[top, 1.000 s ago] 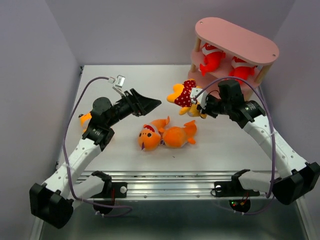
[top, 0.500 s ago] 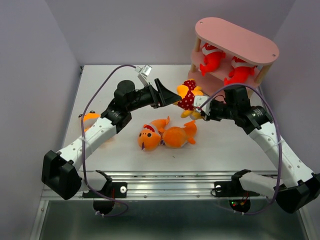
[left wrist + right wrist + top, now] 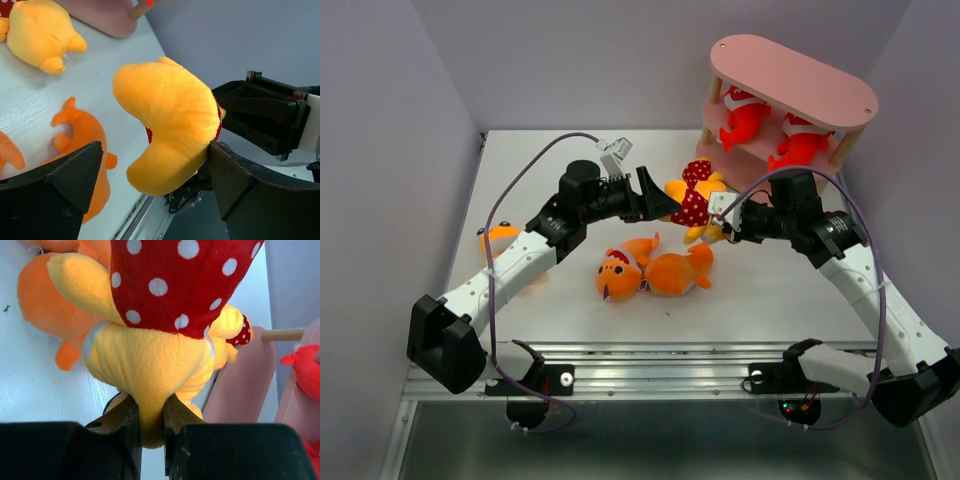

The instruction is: Place and organize the stuffed toys onto the shelf

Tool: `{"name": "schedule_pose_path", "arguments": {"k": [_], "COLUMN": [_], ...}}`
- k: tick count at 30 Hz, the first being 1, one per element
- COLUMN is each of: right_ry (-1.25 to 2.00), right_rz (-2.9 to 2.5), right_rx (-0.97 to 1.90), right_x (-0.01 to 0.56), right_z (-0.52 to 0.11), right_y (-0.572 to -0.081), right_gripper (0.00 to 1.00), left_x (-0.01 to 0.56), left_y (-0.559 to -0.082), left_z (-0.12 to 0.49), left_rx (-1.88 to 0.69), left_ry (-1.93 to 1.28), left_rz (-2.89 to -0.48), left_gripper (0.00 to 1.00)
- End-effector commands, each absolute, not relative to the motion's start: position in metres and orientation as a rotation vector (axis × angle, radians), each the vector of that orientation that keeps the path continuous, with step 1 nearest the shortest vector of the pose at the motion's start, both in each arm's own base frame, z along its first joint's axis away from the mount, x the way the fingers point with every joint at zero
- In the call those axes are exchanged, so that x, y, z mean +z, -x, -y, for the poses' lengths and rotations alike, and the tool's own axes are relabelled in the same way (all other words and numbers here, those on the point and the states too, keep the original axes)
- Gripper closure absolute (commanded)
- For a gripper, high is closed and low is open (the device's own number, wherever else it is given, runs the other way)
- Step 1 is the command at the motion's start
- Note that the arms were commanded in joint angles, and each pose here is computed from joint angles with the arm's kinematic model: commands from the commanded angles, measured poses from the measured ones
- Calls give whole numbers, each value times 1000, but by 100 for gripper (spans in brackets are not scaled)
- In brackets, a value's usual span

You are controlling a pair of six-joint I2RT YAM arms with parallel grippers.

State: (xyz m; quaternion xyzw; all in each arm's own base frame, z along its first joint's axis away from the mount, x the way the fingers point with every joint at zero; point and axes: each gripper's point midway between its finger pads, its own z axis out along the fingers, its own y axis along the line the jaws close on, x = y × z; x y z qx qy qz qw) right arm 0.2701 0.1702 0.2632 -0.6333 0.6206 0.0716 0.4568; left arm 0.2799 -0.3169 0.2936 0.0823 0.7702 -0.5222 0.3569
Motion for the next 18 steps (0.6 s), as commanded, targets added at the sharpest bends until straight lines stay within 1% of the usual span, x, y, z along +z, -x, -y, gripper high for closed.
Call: {"name": "schedule_pose_path", "arguments": {"k": [1,5,7,8,14,15,17,18], "right_ry": [1537,1545,1539,1528,1496,1493,1490,1486], "right_rz": [-1417,-1416,-1420,-1435,-1460,-1469,-1473,-1474], "right_rx": [234,280,279,280,265,273,285,291], "right_x": [297,294,292,290,284,282,280,281], "right_z": [-185,-190,-191,-191,-191,-192,-193,-193], "right_y": [-264,-263,-265,-267,-276,-277,-276,-275], "right_gripper": [97,96,96,96,94,94,93,93], "left_x": [328,346,351,351,344,343,340,339], "left_y": [-275,-261,-250,-244,-228,-225,-220,-218], "left_z": [314,323,329,330,334,333,334,335], "left_rx": [-1370,-1500,-1577,-1609,-1665,-1677,-1699,-1707], "left_ry": [-283,-348,-397,-426,-480,-487,-511,-518], "left_rz": [-1876,-1811,-1792,-1788,-1773,-1773,-1770,-1772], "left_gripper": [5,5,8,11,23,32,43,55]}}
